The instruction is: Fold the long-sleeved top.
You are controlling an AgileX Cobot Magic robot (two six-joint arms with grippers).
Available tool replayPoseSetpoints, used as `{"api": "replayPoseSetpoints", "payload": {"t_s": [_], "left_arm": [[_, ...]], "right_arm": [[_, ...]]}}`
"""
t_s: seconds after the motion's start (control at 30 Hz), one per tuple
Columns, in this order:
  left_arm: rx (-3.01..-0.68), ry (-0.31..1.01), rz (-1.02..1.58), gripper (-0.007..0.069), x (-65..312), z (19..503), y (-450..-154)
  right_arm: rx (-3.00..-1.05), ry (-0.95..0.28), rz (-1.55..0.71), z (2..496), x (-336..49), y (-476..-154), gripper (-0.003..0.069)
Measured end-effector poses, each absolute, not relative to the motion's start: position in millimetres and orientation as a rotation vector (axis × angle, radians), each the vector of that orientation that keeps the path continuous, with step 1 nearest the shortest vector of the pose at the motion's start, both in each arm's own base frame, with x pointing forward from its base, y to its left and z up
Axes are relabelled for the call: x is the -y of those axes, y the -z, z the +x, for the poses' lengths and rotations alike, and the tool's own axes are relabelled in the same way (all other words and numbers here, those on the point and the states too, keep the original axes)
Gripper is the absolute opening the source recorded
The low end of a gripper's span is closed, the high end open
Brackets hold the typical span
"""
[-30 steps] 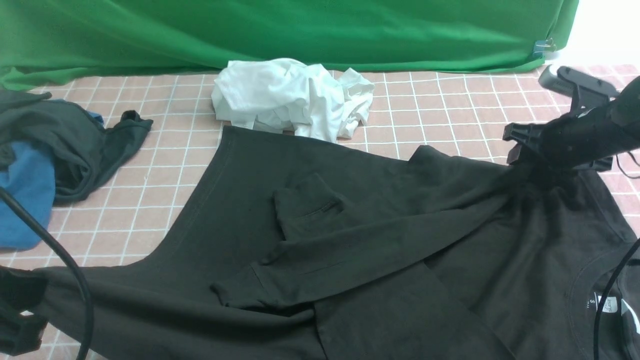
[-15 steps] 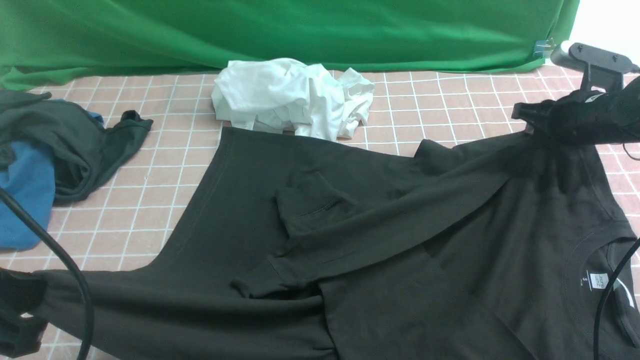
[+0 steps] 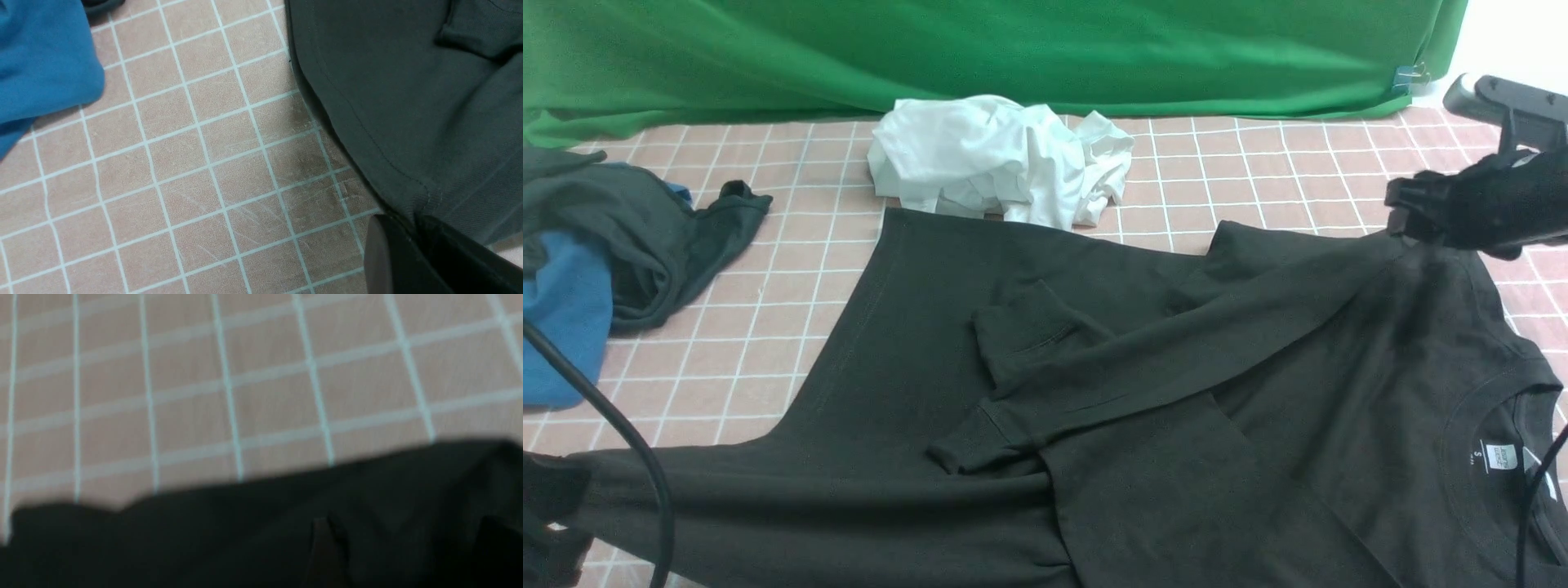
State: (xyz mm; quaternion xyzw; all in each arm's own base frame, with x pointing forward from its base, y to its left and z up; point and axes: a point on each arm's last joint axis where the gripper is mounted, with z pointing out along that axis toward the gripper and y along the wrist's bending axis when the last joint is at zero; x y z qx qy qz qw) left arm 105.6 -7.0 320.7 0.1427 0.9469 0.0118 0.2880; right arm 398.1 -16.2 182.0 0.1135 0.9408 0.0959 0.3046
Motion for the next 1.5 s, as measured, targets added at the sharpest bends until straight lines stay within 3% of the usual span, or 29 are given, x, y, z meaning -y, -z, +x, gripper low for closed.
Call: {"api": "replayPoseSetpoints", "payload": {"t_s": [0.2, 0.3, 0.37, 0.57, 0.63, 0.8, 1.0, 1.5], "left_arm": [[-2.515, -0.034, 0.379, 0.0035, 7.0, 106.6, -321.4], [-2.512, -0.034, 0.378, 0.0035, 7.0, 106.9, -321.6], [-2.512, -0.032, 0.378, 0.0035, 7.2, 106.9, -321.6], [-2.511, -0.03, 0.377, 0.0035, 7.3, 106.9, -321.6], [-2.507, -0.027, 0.376, 0.0035, 7.5, 107.2, -321.8], [-2.504, -0.025, 0.375, 0.0035, 7.7, 107.4, -322.0], [-2.504, -0.021, 0.374, 0.0035, 7.9, 107.4, -322.0], [-2.51, -0.003, 0.373, 0.0035, 9.0, 106.8, -321.7]], "right_arm": [[-2.566, -0.314, 0.197, 364.7, 5.7, -235.4, 0.0425], [-2.577, -0.32, 0.056, 337.7, -18.0, -262.0, 0.0375], [-2.604, -0.288, -0.163, 302.6, -53.5, -272.7, 0.0347], [-2.575, -0.187, -0.953, 195.1, -129.5, -253.3, 0.0352], [-2.483, -0.115, -1.326, 152.7, -142.8, -236.2, 0.04], [-2.36, 0.058, -1.812, 98.8, -141.5, -194.7, 0.053], [-2.373, 0.206, -1.933, 93.4, -126.3, -175.1, 0.055], [-2.632, 0.319, -1.873, 112.3, -108.5, -150.4, 0.0552]]}}
